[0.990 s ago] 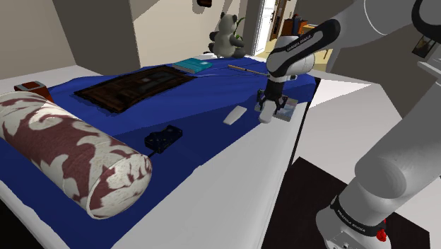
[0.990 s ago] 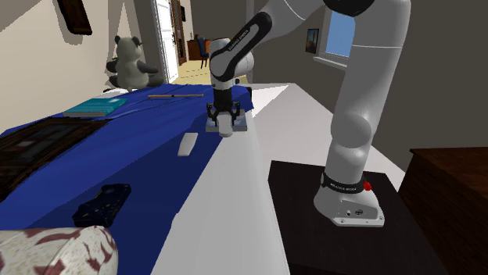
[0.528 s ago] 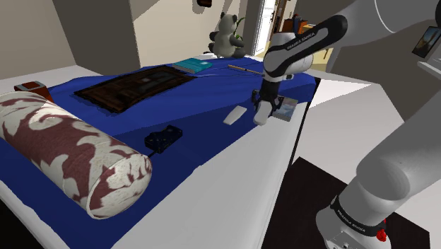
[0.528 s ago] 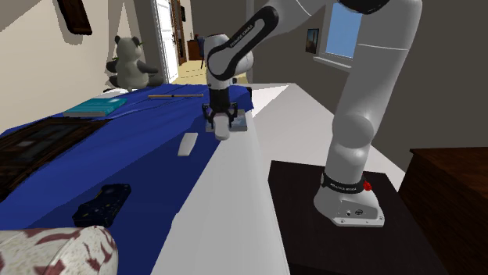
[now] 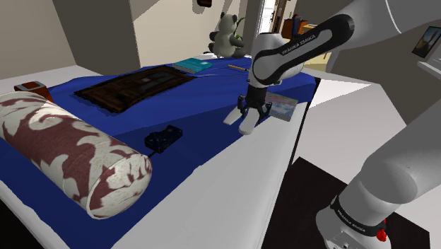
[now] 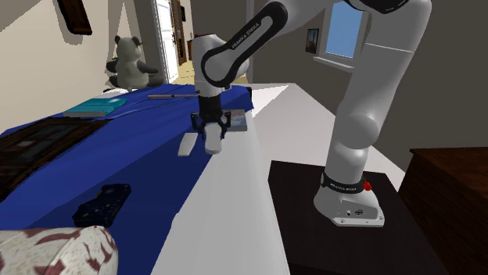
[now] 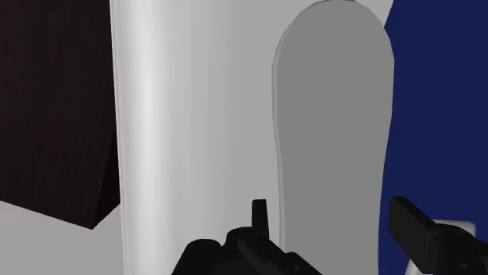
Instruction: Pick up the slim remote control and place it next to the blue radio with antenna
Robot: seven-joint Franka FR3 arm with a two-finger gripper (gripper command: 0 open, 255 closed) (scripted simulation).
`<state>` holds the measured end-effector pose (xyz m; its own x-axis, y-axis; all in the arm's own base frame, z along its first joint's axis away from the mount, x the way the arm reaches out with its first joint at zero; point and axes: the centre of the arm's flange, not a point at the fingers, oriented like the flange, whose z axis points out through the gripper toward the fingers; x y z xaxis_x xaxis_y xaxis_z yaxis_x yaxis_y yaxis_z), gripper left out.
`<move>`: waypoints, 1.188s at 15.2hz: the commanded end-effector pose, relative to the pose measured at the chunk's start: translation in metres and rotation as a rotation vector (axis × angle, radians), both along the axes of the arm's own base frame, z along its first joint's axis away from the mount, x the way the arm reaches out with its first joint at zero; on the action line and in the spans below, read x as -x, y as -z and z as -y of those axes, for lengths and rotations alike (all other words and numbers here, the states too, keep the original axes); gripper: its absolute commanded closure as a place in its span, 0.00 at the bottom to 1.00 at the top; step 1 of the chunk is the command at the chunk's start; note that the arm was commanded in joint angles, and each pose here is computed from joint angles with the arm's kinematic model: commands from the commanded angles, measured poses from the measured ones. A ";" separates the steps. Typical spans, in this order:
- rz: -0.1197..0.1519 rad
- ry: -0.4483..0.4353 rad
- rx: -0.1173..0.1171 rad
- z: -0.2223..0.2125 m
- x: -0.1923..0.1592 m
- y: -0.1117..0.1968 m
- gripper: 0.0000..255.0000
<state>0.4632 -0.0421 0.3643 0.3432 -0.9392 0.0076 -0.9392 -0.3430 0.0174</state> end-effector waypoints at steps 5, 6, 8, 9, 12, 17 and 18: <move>0.000 0.001 0.000 -0.080 0.004 0.001 1.00; 0.000 0.001 0.000 -0.093 0.004 0.001 1.00; 0.000 0.001 0.000 -0.120 0.005 0.001 1.00; 0.000 0.001 0.000 -0.133 0.005 0.001 1.00; 0.000 0.001 0.000 -0.172 0.006 0.001 1.00; 0.000 0.001 0.000 -0.201 0.007 0.016 1.00; 0.000 0.001 0.000 -0.201 0.007 0.022 1.00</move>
<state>0.4564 0.1579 0.3468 0.3423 -0.9396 0.0082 -0.9395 -0.3421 0.0182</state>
